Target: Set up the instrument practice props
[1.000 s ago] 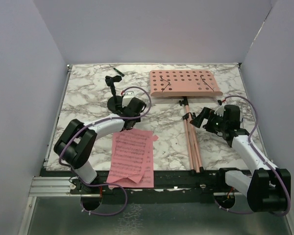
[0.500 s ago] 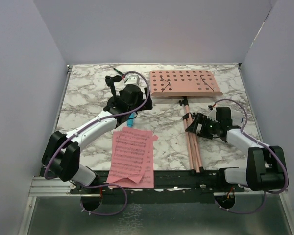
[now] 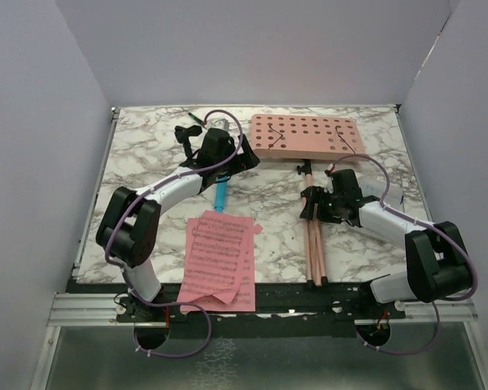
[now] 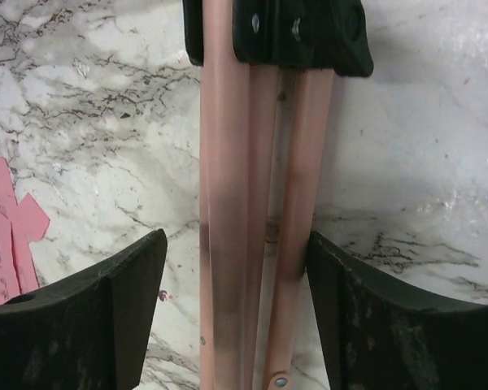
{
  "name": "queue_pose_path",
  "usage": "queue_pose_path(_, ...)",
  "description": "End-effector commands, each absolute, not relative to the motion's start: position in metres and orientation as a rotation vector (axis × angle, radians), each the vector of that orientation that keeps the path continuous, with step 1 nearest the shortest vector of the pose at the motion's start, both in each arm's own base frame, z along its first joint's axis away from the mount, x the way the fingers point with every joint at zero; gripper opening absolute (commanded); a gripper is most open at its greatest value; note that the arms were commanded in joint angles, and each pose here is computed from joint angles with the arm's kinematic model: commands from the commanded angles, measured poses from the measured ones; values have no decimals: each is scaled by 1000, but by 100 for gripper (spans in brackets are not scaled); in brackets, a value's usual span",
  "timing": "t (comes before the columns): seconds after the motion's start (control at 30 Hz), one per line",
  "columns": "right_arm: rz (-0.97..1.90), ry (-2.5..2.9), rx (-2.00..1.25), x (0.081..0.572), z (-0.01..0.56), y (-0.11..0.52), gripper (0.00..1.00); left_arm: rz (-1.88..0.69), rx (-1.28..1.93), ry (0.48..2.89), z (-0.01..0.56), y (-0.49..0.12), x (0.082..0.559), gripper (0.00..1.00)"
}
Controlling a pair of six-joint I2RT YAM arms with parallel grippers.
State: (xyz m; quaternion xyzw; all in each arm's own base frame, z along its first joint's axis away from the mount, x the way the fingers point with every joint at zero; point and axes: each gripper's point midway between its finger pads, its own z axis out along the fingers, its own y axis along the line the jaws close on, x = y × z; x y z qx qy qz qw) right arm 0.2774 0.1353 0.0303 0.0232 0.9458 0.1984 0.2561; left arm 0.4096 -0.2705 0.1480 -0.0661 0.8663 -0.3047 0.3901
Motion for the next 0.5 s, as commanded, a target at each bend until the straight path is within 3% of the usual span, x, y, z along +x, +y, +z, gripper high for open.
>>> queue_pose_path(0.0,388,2657,98,271,10,123,71,-919,-267,2164,149,-279,437,99)
queue_pose_path(0.47,469,2614,83,270,25,133,71,-1116,-310,2115,131,-305,497,99)
